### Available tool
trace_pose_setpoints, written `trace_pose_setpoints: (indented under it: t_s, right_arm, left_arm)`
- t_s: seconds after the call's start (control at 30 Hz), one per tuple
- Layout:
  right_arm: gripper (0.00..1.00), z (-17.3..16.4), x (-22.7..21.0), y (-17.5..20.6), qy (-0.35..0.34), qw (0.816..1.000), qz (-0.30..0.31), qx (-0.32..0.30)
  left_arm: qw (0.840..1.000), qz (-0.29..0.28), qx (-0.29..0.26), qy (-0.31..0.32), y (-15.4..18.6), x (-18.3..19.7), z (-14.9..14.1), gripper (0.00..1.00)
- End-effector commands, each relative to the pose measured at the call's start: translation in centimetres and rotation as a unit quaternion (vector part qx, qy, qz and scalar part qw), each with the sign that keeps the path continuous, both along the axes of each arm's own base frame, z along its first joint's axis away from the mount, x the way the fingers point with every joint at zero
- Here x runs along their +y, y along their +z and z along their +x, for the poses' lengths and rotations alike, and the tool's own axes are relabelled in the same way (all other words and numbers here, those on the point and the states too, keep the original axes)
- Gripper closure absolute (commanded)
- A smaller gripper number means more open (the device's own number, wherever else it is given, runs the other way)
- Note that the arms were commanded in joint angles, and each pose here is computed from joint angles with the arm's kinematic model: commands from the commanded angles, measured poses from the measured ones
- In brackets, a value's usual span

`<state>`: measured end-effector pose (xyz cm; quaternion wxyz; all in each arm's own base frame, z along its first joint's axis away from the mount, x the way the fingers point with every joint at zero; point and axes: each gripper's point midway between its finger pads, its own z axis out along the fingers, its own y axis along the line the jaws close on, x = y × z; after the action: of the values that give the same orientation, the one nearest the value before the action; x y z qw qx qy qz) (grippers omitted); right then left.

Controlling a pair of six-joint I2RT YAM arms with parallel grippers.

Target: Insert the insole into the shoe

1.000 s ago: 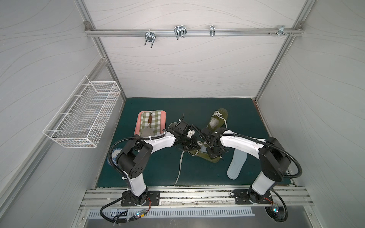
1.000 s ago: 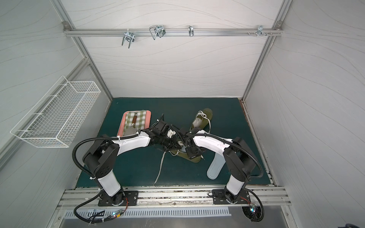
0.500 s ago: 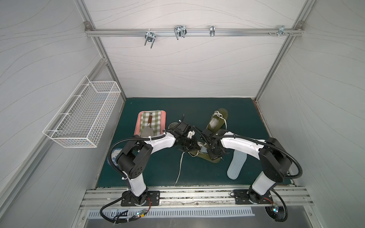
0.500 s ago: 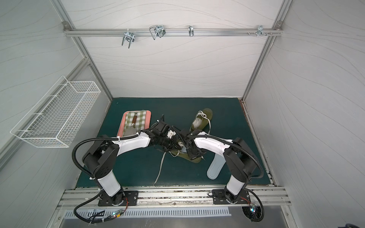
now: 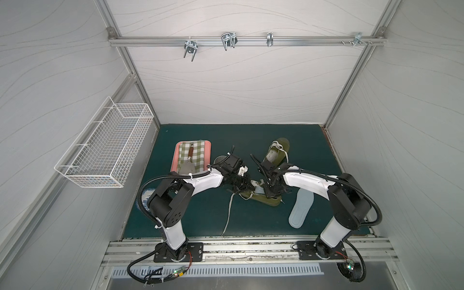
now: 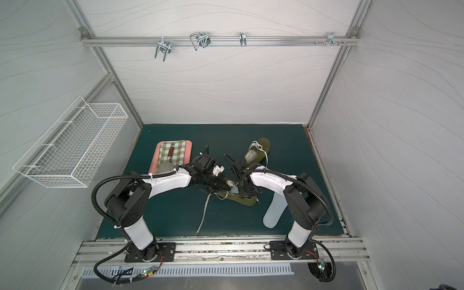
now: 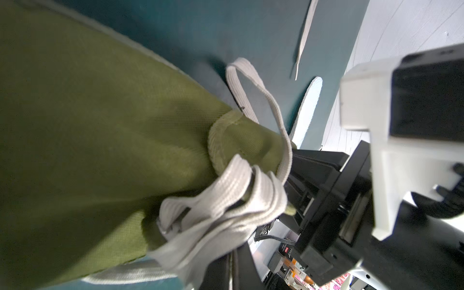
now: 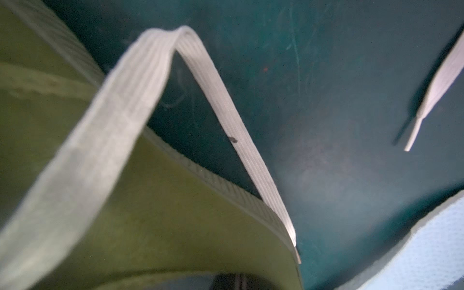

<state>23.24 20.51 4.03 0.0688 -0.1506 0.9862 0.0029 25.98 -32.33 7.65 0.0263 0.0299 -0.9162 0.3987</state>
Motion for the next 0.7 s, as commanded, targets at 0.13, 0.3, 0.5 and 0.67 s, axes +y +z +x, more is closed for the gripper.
trace_pose_setpoints:
  t_s: [0.13,0.3,0.5,0.67]
  right_arm:
    - [1.0,0.6,2.7,2.2,-0.01,0.995,0.094,-0.028]
    - [1.0,-0.1,2.9,-2.3,-0.016,0.996,0.08,0.026]
    - [1.0,-0.2,3.5,0.9,0.006,0.996,0.084,0.0]
    - [1.0,-1.7,4.6,0.6,0.002,0.992,0.121,0.027]
  left_arm:
    - [1.0,-0.01,-0.018,0.001,2.0,0.1,0.5,1.0]
    - [1.0,-0.011,-0.017,-0.003,2.0,0.0,0.4,1.0]
    - [1.0,-0.013,-0.017,-0.003,2.0,-0.1,0.6,1.0]
    - [1.0,-0.015,-0.018,-0.003,2.1,-0.2,0.7,1.0]
